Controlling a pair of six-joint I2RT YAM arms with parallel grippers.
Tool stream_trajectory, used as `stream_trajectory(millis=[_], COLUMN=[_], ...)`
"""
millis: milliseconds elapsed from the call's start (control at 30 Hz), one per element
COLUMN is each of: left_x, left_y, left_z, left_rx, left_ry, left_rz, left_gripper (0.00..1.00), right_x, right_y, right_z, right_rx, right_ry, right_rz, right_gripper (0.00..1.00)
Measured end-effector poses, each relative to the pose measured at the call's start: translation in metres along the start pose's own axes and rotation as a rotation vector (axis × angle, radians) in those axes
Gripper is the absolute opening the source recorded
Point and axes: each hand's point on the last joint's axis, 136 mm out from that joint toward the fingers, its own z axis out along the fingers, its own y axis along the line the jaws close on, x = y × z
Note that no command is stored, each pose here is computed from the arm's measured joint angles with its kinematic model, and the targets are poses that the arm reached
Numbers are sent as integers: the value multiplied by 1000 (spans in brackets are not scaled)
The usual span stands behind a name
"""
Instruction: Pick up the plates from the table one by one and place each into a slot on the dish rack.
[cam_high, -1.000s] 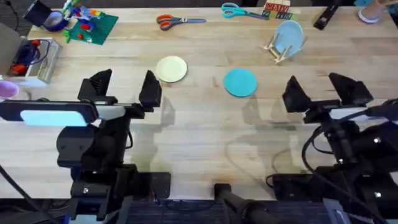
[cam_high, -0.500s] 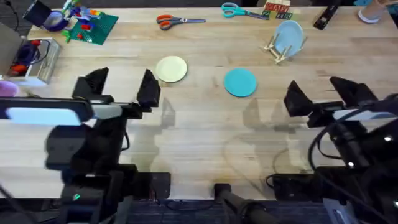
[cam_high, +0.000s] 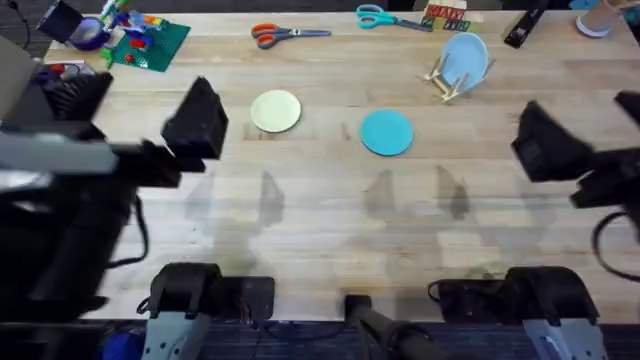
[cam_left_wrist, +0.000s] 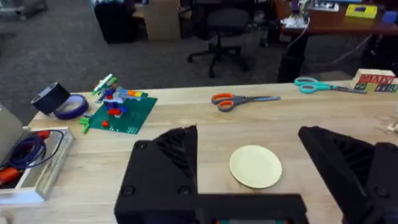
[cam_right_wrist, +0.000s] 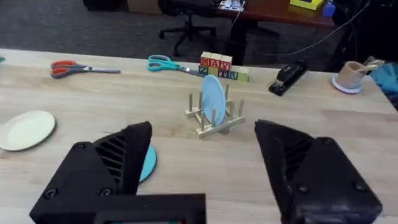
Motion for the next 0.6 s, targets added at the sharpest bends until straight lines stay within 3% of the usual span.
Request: stream_trajectory(millis=[133,300,333,600], left_x=[-14,-18,-23,-40], left_y=[0,0,-1,-1], left_z=[3,12,19,46], left_rx=[3,13,20,24], left_ry=[104,293,392,560], left_rz=[-1,-4,-6,-40], left_gripper=[993,993,994,994], right_x=[-16,-16,-22,-34], right_y=[-1,-1,-2,-3], right_z=[0,9,18,39], right_rx=[-4,-13,-18,-29], right_ry=[70,256,344,569], right_rz=[1,8,12,21], right_gripper=[993,994,994,995])
